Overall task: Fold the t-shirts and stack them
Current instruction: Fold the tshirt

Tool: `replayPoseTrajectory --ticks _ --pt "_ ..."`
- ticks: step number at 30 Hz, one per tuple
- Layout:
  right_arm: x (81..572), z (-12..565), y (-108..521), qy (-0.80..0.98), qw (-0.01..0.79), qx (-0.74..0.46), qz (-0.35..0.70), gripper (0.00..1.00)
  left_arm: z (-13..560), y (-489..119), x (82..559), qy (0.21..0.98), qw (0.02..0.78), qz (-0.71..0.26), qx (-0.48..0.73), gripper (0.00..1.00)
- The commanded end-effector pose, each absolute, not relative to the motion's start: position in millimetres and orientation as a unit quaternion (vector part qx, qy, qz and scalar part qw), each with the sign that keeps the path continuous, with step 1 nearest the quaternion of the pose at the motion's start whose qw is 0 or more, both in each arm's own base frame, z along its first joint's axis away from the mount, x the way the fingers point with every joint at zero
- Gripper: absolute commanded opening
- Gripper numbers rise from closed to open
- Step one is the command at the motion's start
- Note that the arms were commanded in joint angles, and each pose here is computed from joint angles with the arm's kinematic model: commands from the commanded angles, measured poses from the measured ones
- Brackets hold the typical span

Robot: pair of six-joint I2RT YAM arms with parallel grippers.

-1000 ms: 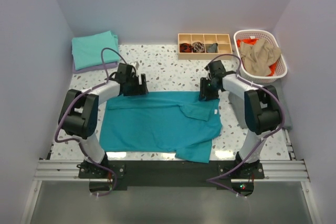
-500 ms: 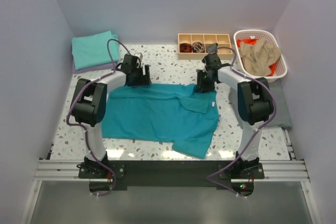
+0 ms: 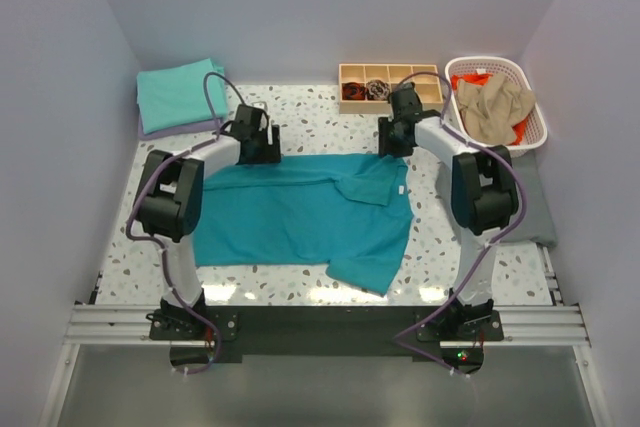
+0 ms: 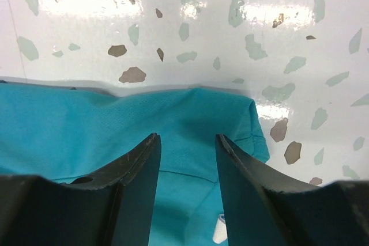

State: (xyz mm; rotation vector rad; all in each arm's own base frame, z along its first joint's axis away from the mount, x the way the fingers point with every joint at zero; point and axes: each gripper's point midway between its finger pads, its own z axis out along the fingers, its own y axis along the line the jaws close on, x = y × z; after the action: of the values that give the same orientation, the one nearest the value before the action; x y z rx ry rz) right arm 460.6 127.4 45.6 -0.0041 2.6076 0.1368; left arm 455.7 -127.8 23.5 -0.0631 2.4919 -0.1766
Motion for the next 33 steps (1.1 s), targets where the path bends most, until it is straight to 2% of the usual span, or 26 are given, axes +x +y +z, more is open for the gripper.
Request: replayPoseTrajectory --ticks 1,7,14,20,24,28,33 --pt "476 107 134 0.935 0.344 -0.038 0.076 0.48 28 -127 444 0.947 0.312 -0.072 -0.008 0.83" --pt "450 153 134 0.92 0.377 -0.041 0.098 0.49 83 -148 453 0.92 0.372 -0.128 0.008 0.83" --pt "410 141 127 0.927 0.36 -0.018 0.107 0.49 130 -226 413 0.864 0.386 -0.318 0.057 0.8" --pt "393 120 125 0.935 0.335 -0.014 0.112 0.49 119 -274 380 0.844 0.37 -0.384 0.051 0.76" --pt "385 112 124 0.937 0.33 -0.013 0.113 0.49 112 -303 363 0.825 0.367 -0.428 0.04 0.67" --pt "379 105 126 0.939 0.321 -0.016 0.119 0.49 99 -316 358 0.808 0.37 -0.457 0.019 0.59" --pt "376 99 127 0.941 0.315 -0.014 0.124 0.49 79 -325 353 0.812 0.363 -0.457 0.003 0.57"
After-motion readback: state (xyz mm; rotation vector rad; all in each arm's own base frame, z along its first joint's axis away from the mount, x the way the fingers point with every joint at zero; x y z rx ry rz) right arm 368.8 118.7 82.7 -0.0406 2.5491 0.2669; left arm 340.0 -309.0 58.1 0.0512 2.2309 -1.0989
